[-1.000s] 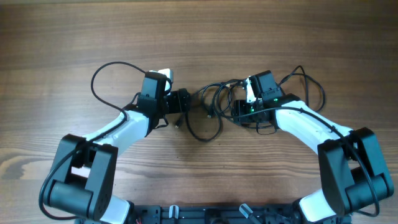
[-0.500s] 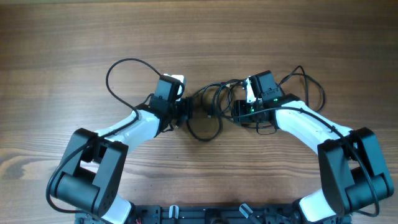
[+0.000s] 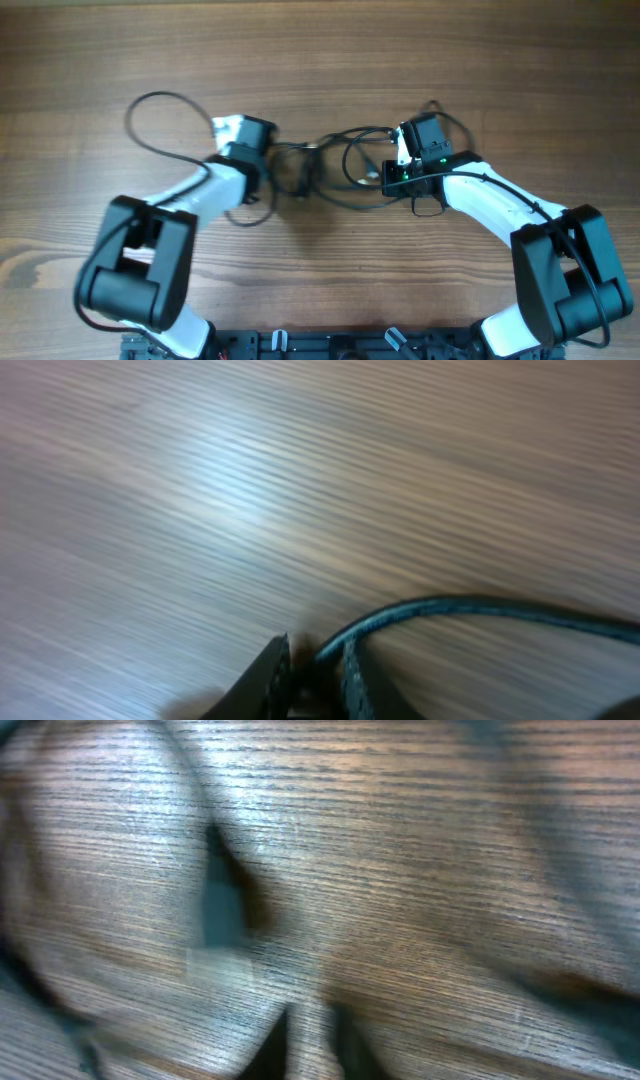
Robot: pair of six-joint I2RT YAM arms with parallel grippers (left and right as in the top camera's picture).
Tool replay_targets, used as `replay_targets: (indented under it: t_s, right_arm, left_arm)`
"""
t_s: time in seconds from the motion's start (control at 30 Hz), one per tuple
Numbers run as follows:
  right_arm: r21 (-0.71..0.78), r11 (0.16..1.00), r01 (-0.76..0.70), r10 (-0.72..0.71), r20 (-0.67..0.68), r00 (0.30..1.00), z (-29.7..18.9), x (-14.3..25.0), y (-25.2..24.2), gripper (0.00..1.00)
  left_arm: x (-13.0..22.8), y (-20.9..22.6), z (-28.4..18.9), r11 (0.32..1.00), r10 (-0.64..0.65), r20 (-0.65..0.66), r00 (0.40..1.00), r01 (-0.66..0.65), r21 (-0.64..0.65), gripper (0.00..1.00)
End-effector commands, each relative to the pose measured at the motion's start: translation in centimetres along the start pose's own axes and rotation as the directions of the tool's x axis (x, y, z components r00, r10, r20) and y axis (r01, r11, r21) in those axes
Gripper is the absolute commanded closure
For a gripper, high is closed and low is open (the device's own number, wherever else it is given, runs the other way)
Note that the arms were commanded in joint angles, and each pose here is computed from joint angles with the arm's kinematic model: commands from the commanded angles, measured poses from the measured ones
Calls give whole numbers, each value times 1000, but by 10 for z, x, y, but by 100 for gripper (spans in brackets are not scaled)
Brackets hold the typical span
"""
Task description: Untangle cables
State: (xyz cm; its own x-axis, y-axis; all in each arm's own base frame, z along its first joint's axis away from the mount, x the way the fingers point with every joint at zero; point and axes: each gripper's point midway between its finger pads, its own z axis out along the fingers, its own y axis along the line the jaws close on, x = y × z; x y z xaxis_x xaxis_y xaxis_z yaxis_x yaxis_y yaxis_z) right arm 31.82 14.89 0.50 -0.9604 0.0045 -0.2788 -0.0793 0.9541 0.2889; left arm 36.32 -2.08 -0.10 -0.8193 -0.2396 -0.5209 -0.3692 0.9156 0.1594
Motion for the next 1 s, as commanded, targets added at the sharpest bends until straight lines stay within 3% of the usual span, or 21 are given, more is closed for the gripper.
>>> replay_targets:
  t_s: [0.0,0.13,0.23,0.3,0.37,0.47,0.57,0.67,0.87,0.97]
  right_arm:
    - [80,997,-17,17,1,1000,1,4,-15,96]
    - [288,948,-135,129,41,991,-7,7,-58,96]
    - [226,962,-151,146,38,989,-6,2,-55,96]
    - [139,986,-87,82,37,996,-4,-5,-40,96]
    - [16,1000,20,-20,24,1000,-4,-11,-16,96]
    - [28,999,28,-29,34,999,-21,-32,-11,93]
    - [-94,985,148,-145,36,989,-43,-52,22,75]
    - [-229,956,182,-173,60,983,-59,-63,56,57]
    - [-72,970,232,-228,61,972,-32,-61,54,41]
    - [-28,967,254,-254,10,967,-5,-50,52,38]
  left_arm:
    - [42,86,38,969,-214,-200,956,181,-170,79]
    - [52,133,52,900,-436,-301,848,404,-165,79]
    - [48,134,57,852,-485,-382,786,523,-5,80]
    - [48,137,57,835,-500,-393,772,550,17,80]
    - [47,135,57,838,-494,-393,775,545,21,79]
    - [43,126,57,850,-471,-384,794,525,43,78]
    - [39,117,57,860,-449,-375,811,507,65,78]
    - [36,98,54,878,-401,-371,838,467,107,77]
    - [38,75,49,921,-315,-348,883,372,111,76]
    - [39,73,48,924,-307,-349,885,365,114,76]
